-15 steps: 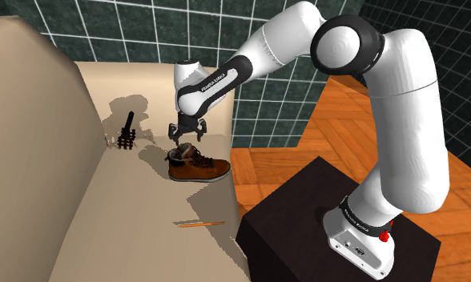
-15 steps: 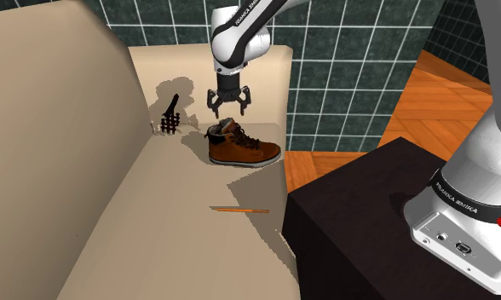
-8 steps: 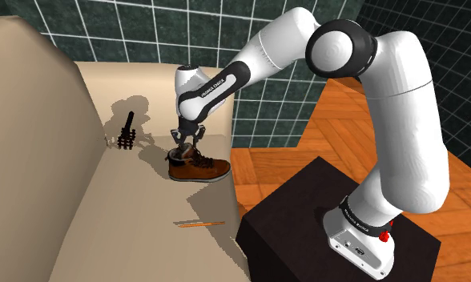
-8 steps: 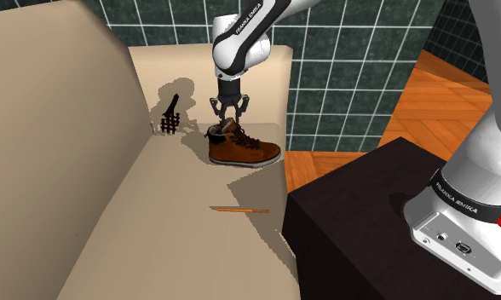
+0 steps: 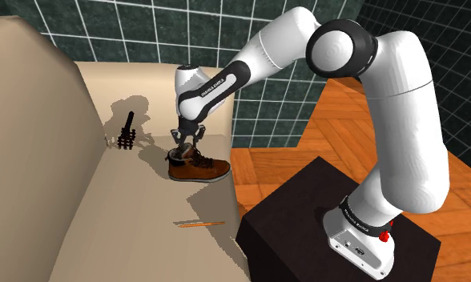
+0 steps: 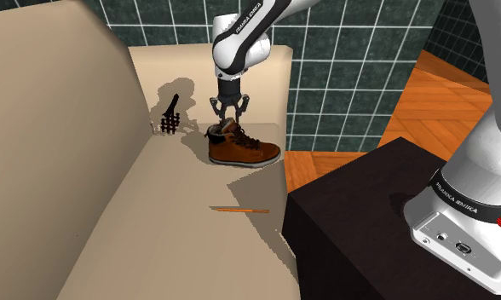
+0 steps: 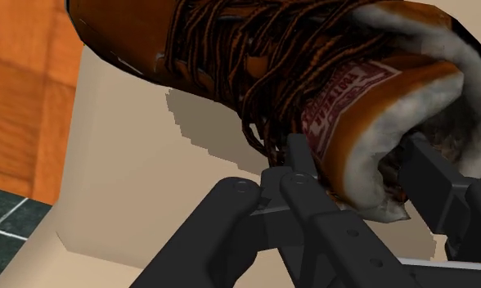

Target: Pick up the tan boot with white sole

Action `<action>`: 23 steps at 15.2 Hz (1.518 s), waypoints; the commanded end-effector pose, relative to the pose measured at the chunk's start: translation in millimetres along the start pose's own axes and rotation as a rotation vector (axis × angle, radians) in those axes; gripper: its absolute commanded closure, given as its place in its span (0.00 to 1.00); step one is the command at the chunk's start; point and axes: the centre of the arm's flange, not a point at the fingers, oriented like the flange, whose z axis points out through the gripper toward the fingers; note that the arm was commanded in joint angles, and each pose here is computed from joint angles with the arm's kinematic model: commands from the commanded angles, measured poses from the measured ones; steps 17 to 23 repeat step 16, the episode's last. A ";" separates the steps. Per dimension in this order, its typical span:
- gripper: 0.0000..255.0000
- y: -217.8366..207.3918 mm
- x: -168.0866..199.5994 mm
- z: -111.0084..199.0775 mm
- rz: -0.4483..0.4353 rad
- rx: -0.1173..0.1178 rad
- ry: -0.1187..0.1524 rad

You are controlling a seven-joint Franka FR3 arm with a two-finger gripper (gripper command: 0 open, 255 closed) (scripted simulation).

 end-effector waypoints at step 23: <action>1.00 -3.1 -3.2 -77.7 0.000 0.001 0.000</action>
